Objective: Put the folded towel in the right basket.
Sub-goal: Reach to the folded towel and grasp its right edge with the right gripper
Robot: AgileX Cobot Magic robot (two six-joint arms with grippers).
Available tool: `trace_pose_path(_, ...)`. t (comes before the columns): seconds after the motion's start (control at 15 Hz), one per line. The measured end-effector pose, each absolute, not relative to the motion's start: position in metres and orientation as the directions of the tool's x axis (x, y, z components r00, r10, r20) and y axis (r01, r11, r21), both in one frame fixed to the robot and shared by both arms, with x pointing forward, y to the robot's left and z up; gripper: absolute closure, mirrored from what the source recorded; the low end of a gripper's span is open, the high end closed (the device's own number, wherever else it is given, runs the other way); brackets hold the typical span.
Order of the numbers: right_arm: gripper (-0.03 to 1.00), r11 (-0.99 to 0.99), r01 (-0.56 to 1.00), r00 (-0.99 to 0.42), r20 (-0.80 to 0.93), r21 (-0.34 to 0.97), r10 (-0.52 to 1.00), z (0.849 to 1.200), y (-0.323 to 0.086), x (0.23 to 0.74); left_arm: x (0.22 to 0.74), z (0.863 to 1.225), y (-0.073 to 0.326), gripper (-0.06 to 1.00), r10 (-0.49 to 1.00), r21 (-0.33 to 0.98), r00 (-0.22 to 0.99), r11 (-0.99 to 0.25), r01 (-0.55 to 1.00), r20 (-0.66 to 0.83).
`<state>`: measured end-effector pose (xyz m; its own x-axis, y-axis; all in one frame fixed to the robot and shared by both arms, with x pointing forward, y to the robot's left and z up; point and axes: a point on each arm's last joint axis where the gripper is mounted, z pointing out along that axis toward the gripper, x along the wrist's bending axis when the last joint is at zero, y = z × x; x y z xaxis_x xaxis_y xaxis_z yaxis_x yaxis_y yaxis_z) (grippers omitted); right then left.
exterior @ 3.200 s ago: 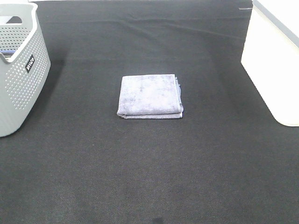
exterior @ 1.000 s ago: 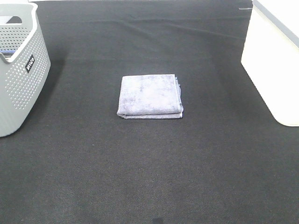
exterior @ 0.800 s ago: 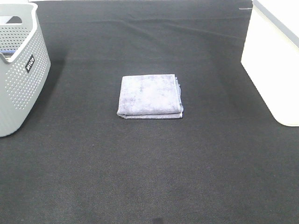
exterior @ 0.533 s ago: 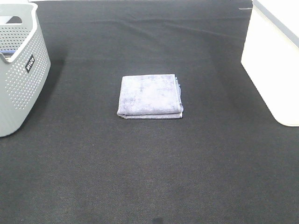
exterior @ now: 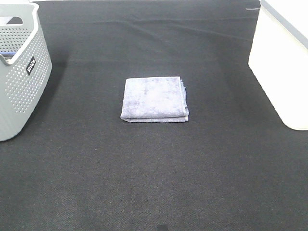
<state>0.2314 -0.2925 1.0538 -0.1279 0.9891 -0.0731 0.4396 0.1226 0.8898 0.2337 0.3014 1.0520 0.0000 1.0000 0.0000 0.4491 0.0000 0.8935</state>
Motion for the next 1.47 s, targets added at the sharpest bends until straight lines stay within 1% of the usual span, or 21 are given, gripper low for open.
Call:
trace_pose_path(0.53, 0.11, 0.122, 0.436, -0.127, -0.073, 0.892, 0.989, 1.055, -0.292, 0.232, 0.234, 1.052, 0.301, -0.03, 1.000, 0.893, 0.000, 0.000, 0.449, 0.000)
trace_pose_path(0.67, 0.11, 0.119, 0.421, -0.123, -0.073, 0.899, 0.990, 1.066, -0.293, 0.241, 0.234, 1.052, 0.301, -0.03, 1.000, 0.893, 0.000, 0.000, 0.449, 0.000)
trace_pose_path(0.8, 0.12, 0.111, 0.406, -0.116, -0.070, 0.907, 0.991, 1.087, -0.292, 0.261, 0.234, 1.052, 0.301, -0.03, 1.000, 0.893, 0.000, 0.000, 0.449, 0.000)
trace_pose_path(0.87, 0.12, 0.104, 0.415, -0.118, -0.060, 0.904, 0.991, 1.097, -0.292, 0.273, 0.234, 1.052, 0.301, -0.03, 1.000, 0.893, 0.000, 0.000, 0.449, 0.000)
trace_pose_path(0.93, 0.12, 0.083, 0.449, -0.127, -0.029, 0.890, 0.991, 1.109, -0.290, 0.298, 0.234, 1.052, 0.301, -0.03, 1.000, 0.893, 0.000, 0.000, 0.449, 0.000)
trace_pose_path(1.13, 0.13, 0.042, 0.549, -0.143, 0.044, 0.835, 0.989, 1.129, -0.285, 0.351, 0.234, 1.052, 0.301, -0.03, 1.000, 0.893, 0.000, 0.000, 0.449, 0.000)
trace_pose_path(1.27, 0.13, 0.025, 0.627, -0.153, 0.092, 0.778, 0.984, 1.136, -0.281, 0.394, 0.234, 1.052, 0.301, -0.03, 1.000, 0.893, 0.000, 0.000, 0.449, 0.000)
trace_pose_path(1.33, 0.13, 0.028, 0.675, -0.172, 0.120, 0.738, 0.978, 1.143, -0.278, 0.427, 0.234, 1.052, 0.301, -0.03, 1.000, 0.893, 0.000, 0.000, 0.449, 0.000)
trace_pose_path(1.4, 0.13, 0.025, 0.695, -0.175, 0.135, 0.719, 0.975, 1.144, -0.277, 0.439, 0.234, 1.052, 0.301, -0.03, 1.000, 0.893, 0.000, 0.000, 0.449, 0.000)
trace_pose_path(1.47, 0.13, 0.027, 0.747, -0.182, 0.165, 0.664, 0.969, 1.143, -0.274, 0.473, 0.234, 1.052, 0.301, -0.03, 1.000, 0.893, 0.000, 0.000, 0.449, 0.000)
